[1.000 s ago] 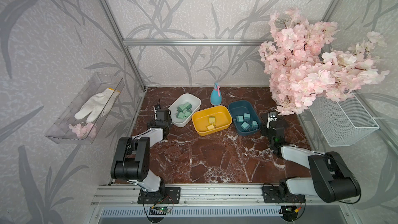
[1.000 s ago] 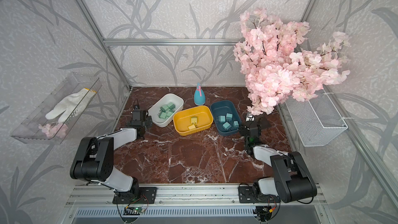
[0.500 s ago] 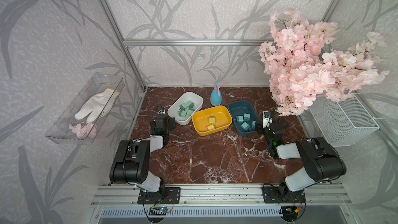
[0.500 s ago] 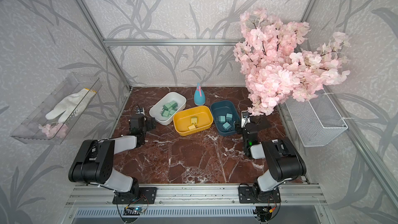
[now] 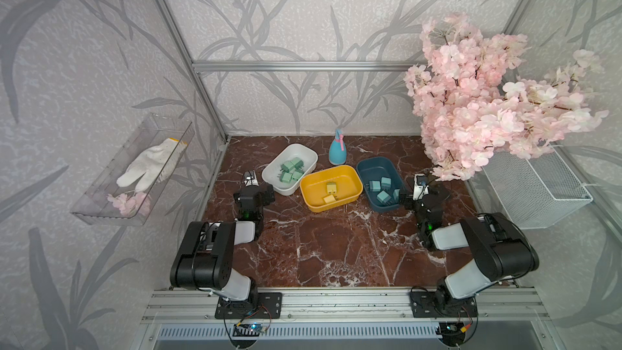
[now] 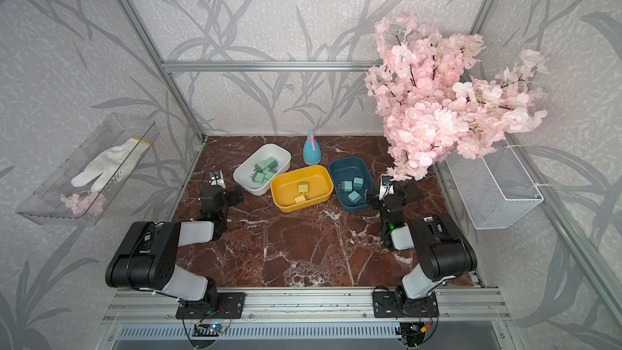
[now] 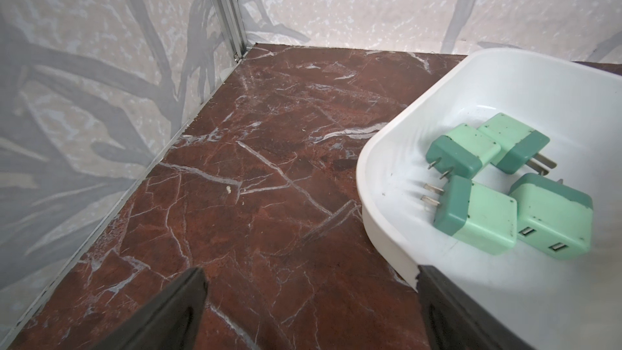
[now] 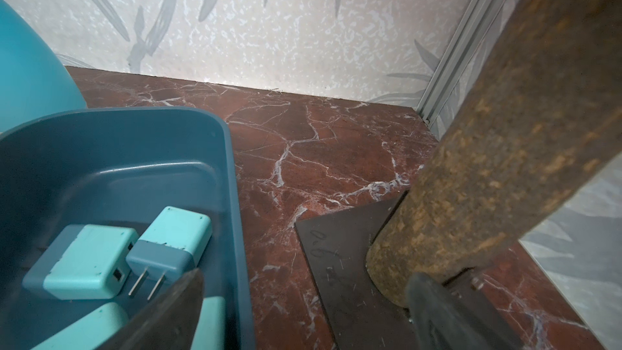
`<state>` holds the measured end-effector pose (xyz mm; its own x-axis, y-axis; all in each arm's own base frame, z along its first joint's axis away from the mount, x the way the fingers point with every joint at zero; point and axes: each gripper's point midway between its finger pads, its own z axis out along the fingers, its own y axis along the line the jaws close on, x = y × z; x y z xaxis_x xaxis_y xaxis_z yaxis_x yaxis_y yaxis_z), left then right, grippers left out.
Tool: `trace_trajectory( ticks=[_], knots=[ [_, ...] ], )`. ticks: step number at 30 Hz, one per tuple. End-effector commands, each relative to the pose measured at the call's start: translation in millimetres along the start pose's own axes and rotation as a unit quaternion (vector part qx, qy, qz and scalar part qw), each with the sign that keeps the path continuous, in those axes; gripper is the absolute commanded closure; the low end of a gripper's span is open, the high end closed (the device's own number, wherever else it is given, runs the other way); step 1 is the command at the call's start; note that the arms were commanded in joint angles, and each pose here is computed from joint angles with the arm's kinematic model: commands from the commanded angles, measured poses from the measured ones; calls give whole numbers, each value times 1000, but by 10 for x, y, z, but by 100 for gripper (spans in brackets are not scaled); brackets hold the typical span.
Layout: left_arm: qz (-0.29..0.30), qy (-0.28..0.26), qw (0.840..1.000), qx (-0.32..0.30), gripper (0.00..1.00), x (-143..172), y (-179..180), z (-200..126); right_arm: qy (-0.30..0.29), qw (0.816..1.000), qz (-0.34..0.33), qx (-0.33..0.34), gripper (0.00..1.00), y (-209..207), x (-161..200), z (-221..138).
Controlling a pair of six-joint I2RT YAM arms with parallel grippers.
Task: Place the plugs by color into the storage box
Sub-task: Reset both arms
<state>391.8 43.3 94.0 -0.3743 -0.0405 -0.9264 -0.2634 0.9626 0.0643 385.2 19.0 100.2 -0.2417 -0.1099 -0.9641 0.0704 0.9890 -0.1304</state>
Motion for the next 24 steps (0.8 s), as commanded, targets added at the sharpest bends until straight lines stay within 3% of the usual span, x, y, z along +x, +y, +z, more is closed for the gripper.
trace_trajectory(
  ticks=[1, 24],
  knots=[
    [-6, -6, 1000, -4, 0, -3, 28, 5, 5, 1000, 2, 12, 1, -43, 8, 30],
    [1, -18, 1000, -22, 0, -14, 28, -31, 25, 1000, -6, 8, 1, -15, 20, 103]
  ],
)
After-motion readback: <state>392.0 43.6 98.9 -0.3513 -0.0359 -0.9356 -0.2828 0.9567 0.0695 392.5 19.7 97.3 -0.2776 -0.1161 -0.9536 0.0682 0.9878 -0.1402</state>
